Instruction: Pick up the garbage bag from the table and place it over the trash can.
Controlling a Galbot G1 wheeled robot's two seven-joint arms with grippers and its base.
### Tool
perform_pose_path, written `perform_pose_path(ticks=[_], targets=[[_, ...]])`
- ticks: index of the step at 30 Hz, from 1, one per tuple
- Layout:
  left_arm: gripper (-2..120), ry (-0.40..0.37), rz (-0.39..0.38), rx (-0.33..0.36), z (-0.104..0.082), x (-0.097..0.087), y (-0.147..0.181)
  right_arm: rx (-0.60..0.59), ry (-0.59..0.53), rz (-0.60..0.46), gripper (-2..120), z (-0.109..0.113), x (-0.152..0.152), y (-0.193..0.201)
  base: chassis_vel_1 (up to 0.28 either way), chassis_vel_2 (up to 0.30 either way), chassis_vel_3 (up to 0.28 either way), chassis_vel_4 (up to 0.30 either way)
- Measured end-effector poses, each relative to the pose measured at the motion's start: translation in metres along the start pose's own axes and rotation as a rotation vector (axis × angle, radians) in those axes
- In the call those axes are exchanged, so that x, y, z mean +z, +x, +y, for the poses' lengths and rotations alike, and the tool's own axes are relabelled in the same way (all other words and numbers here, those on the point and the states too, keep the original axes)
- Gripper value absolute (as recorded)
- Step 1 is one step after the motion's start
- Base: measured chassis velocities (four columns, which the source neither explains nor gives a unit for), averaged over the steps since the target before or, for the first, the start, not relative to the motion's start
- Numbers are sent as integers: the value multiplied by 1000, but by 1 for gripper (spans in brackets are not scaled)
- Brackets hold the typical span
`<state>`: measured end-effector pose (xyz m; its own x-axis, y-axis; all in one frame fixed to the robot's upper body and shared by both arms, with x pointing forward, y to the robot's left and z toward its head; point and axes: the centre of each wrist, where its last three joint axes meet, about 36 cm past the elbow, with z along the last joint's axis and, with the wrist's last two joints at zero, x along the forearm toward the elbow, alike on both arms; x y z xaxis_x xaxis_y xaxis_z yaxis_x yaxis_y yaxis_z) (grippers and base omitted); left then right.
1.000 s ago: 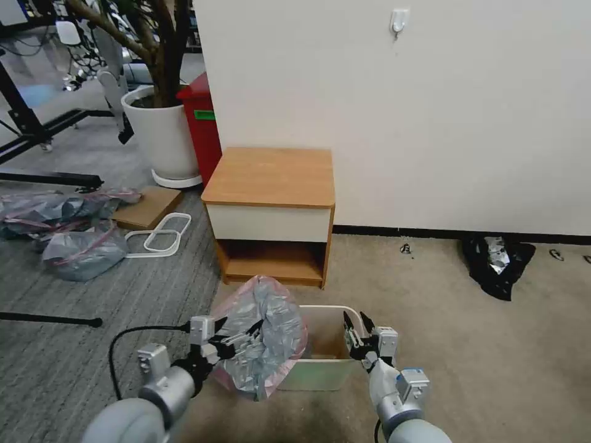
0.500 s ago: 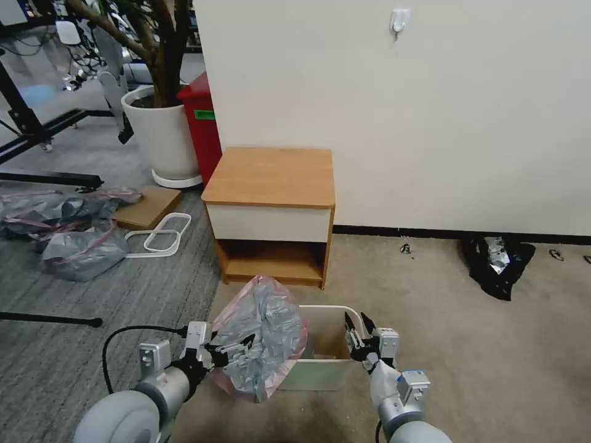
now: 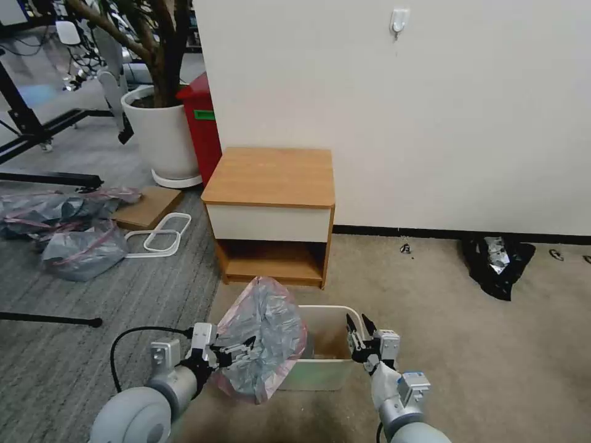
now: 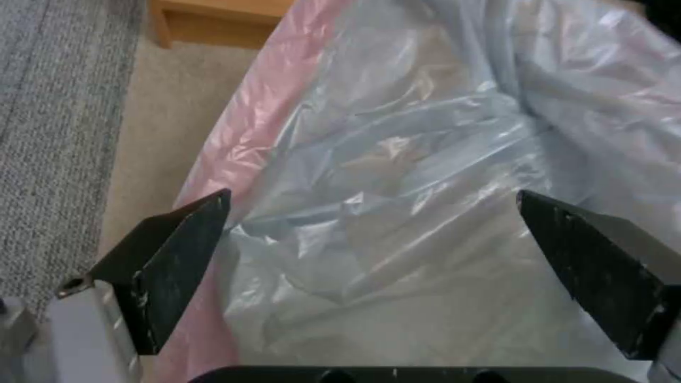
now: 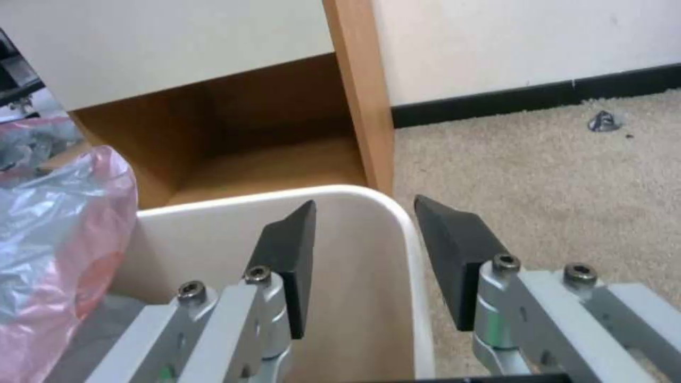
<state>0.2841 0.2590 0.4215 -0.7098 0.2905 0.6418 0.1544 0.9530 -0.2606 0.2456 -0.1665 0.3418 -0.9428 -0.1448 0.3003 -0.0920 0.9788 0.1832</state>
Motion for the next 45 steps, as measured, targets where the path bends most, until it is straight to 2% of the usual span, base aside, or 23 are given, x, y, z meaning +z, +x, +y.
perform_pose_path(ticks=[27,37,45], targets=[[100,-24,15,22,-3,-4,-28,24,4,0,39,-3,2,2,0,0,0,0],[100,-44,22,38,-4,-17,-39,30,8,2,39,-3,5,3,0,0,0,0],[94,-54,43,52,-5,-28,-47,37,11,6,39,-4,8,3,0,0,0,0]])
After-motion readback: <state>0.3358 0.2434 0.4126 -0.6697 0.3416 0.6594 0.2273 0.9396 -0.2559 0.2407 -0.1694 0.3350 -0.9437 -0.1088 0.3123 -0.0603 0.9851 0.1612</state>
